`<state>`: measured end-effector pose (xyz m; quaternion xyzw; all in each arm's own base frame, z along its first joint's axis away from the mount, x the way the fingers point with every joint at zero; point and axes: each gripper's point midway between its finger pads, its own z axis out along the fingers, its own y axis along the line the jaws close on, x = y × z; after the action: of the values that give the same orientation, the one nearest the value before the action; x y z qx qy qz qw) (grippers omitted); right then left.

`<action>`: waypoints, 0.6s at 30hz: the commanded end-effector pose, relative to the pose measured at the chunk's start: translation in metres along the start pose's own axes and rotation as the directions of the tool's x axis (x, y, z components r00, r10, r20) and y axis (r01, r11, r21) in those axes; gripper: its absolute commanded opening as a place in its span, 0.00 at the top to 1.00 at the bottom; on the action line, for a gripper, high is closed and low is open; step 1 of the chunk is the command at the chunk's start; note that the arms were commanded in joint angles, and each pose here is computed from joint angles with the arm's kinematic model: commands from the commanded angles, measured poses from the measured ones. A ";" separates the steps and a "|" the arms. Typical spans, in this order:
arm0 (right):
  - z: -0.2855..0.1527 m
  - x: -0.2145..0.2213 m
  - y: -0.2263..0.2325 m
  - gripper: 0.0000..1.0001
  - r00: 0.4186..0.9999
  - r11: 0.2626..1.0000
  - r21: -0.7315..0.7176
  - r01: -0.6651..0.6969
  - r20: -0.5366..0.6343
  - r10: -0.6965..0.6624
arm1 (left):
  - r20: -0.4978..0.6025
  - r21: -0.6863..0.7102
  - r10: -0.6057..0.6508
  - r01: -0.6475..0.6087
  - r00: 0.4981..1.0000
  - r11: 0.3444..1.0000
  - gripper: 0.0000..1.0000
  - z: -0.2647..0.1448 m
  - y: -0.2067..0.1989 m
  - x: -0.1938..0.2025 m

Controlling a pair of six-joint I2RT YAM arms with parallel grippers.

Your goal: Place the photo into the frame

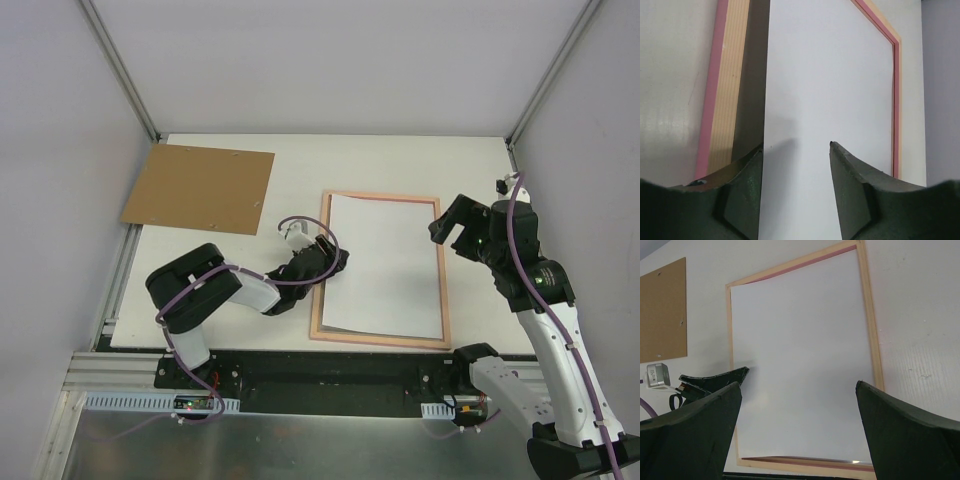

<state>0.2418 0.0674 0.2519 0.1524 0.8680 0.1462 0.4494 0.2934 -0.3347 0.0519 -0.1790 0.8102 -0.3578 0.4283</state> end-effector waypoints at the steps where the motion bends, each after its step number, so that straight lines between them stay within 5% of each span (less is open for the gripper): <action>1: -0.005 -0.008 0.005 0.00 1.000 1.000 -0.027 0.013 0.025 -0.012 | 0.034 0.031 0.015 -0.016 0.999 0.999 0.48 -0.010 -0.018 -0.015; 15: 0.011 0.000 0.007 0.01 1.000 0.999 -0.036 0.007 0.000 -0.007 | 0.068 -0.195 0.157 -0.142 0.985 0.971 0.39 -0.057 0.028 -0.072; 18: 0.018 0.006 0.010 0.00 1.000 0.998 -0.055 0.002 -0.024 -0.003 | 0.010 -0.289 0.160 -0.150 0.987 0.945 0.44 -0.064 0.050 -0.085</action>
<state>0.2463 0.0733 0.2424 0.1469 0.8723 0.1547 0.4401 0.2915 -0.2700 0.1060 -0.1780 0.8190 -0.2877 0.4634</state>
